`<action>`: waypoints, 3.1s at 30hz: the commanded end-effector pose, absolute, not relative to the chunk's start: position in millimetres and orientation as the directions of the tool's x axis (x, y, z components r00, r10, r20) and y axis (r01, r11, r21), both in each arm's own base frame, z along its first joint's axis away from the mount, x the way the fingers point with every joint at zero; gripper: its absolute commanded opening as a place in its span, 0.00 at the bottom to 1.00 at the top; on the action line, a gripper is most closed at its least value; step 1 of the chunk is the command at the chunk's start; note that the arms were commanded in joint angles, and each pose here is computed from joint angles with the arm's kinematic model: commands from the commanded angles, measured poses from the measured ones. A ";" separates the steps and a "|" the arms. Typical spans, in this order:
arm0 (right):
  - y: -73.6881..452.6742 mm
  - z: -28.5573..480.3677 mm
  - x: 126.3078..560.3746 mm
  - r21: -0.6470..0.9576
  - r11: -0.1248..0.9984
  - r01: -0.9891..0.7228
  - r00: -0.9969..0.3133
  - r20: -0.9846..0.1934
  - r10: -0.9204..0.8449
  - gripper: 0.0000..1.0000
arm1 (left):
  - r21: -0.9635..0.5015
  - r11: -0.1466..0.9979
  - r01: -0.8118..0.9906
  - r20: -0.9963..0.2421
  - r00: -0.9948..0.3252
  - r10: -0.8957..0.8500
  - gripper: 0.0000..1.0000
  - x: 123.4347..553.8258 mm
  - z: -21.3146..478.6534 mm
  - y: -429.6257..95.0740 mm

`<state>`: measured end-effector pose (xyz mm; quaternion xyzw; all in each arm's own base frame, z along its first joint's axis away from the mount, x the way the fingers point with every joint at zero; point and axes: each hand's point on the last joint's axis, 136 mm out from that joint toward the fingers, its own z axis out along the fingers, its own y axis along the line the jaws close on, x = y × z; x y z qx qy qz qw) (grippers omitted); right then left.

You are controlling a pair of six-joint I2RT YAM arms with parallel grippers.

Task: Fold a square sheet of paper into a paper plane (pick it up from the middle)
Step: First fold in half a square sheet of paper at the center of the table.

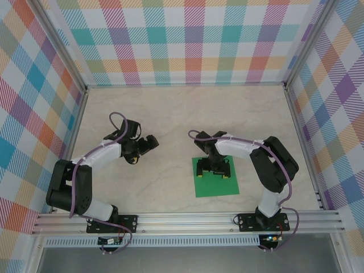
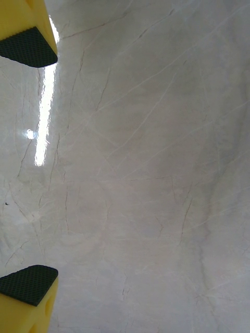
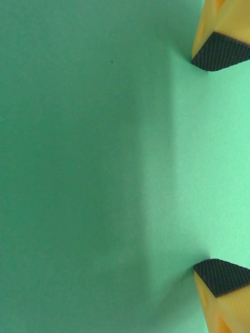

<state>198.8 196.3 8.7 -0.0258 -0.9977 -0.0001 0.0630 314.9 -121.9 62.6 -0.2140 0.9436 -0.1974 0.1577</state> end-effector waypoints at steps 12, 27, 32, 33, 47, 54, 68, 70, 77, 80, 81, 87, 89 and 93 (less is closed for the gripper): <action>178.8 -42.9 178.2 -0.053 0.998 0.017 -0.983 0.183 0.026 0.90 | -0.405 0.843 -0.355 -0.194 -0.867 -0.459 1.00 312.1 59.9 -129.6; 227.1 18.7 216.7 0.237 0.971 0.020 -0.999 -0.033 0.029 0.51 | -0.444 0.833 -0.330 -0.187 -0.875 -0.446 1.00 309.9 63.4 -145.0; 270.6 47.9 233.0 0.529 0.848 0.023 -0.995 -0.070 0.070 0.32 | -0.526 0.791 -0.313 -0.168 -0.873 -0.458 1.00 306.7 66.8 -156.3; 276.7 53.4 236.8 0.571 0.821 0.025 -0.994 -0.071 0.079 0.29 | -0.540 0.781 -0.314 -0.155 -0.874 -0.460 1.00 303.9 66.1 -158.4; 333.3 110.4 269.4 0.850 0.522 -0.066 -0.996 -0.087 0.017 0.29 | -0.675 0.697 -0.244 -0.200 -0.848 -0.490 0.99 307.0 94.4 -170.7; 308.3 59.0 286.2 0.732 0.679 0.059 -0.996 -0.006 0.093 0.31 | -0.712 0.658 -0.244 -0.163 -0.855 -0.493 0.96 308.4 88.4 -180.0; 303.4 45.1 298.9 0.687 0.707 0.167 -0.982 0.048 0.184 0.51 | -0.862 0.483 -0.155 -0.025 -0.938 -0.346 0.81 277.2 101.2 -241.6; 305.5 46.6 300.7 0.700 0.690 0.184 -0.978 0.060 0.200 0.50 | -0.862 0.481 -0.157 -0.018 -0.941 -0.338 0.78 273.4 100.1 -248.5; 307.8 50.3 304.4 0.719 0.652 0.240 -0.963 0.094 0.251 0.50 | -0.884 0.423 -0.198 0.048 -0.940 -0.339 0.66 268.8 87.9 -262.4; 307.7 52.2 304.6 0.727 0.639 0.251 -0.960 0.104 0.259 0.51 | -0.891 0.407 -0.203 0.065 -0.942 -0.330 0.63 266.8 85.1 -269.1; 307.6 53.0 304.8 0.729 0.635 0.255 -0.959 0.107 0.263 0.50 | -0.896 0.394 -0.203 0.069 -0.942 -0.328 0.62 267.3 85.5 -271.7; 310.1 56.5 303.8 0.744 0.615 0.261 -0.958 0.122 0.259 0.51 | -0.923 0.321 -0.210 0.096 -0.937 -0.337 0.54 275.1 90.6 -284.8; 310.6 57.3 303.8 0.748 0.610 0.262 -0.958 0.124 0.260 0.51 | -0.928 0.301 -0.219 0.108 -0.932 -0.345 0.51 278.1 90.6 -286.6; 311.3 58.8 302.5 0.755 0.599 0.266 -0.957 0.133 0.257 0.50 | -0.932 0.274 -0.237 0.130 -0.925 -0.357 0.41 282.5 89.3 -288.9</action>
